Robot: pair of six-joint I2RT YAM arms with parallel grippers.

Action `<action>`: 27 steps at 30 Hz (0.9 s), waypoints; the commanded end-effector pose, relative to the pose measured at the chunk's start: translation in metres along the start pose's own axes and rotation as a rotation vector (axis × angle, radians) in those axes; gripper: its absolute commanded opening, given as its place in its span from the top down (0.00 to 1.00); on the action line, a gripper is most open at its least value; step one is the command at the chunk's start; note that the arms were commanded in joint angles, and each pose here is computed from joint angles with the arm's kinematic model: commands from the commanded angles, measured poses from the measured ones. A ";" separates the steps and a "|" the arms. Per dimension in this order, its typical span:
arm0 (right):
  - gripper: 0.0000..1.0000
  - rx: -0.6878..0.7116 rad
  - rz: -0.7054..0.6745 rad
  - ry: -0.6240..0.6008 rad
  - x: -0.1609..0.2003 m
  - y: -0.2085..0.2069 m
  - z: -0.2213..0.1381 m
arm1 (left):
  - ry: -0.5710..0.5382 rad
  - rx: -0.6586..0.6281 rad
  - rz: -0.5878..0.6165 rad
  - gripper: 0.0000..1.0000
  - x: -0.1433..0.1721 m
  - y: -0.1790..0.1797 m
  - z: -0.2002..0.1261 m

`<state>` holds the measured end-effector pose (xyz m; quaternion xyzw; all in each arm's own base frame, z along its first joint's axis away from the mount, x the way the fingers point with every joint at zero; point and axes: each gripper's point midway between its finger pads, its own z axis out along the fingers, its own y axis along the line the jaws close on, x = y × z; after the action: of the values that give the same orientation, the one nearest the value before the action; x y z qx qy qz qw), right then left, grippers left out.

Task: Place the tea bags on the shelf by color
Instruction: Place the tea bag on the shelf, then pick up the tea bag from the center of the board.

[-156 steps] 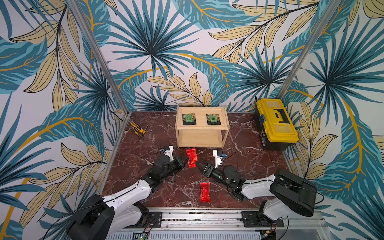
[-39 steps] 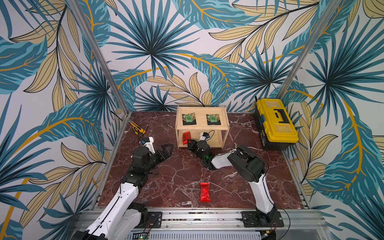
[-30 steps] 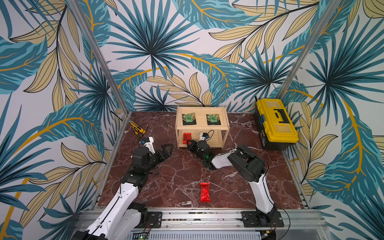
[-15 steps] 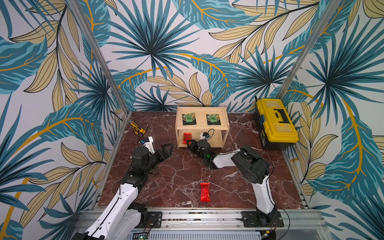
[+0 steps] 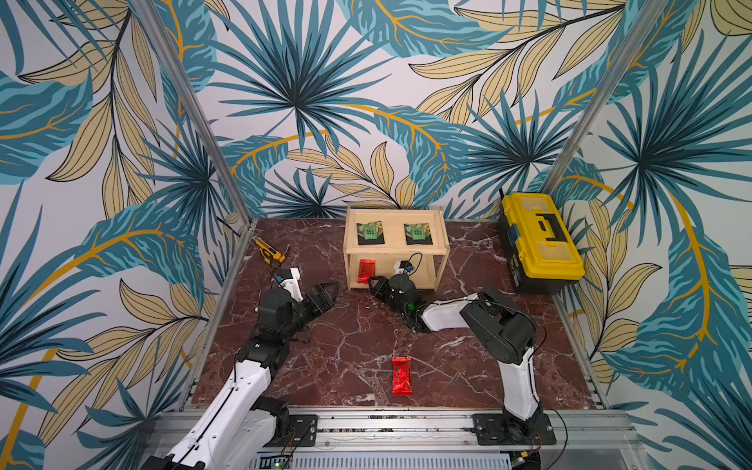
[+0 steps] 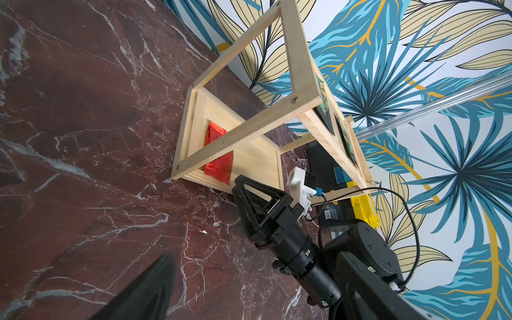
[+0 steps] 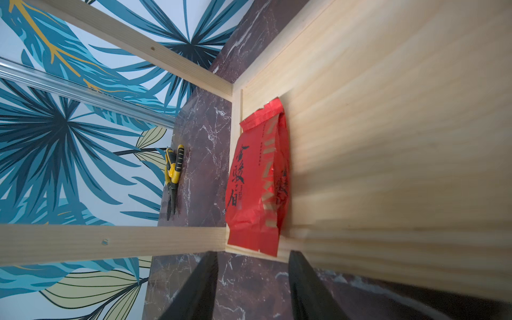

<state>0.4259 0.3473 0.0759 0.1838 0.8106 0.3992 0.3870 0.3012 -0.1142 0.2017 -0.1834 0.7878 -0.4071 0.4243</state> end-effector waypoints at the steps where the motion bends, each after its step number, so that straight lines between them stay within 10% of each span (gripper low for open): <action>1: 0.53 -0.009 -0.041 0.013 -0.004 0.011 -0.016 | 0.019 -0.025 0.034 0.06 0.008 0.011 -0.002; 27: 0.51 0.237 -0.807 0.399 0.067 -0.004 -0.209 | 0.224 -0.197 0.188 0.13 0.085 0.040 -0.020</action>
<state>0.2442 0.3181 0.1462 -0.1348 0.8915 0.2371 0.3618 0.2464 -0.1369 0.1431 -0.1114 0.8648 -0.3264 0.3650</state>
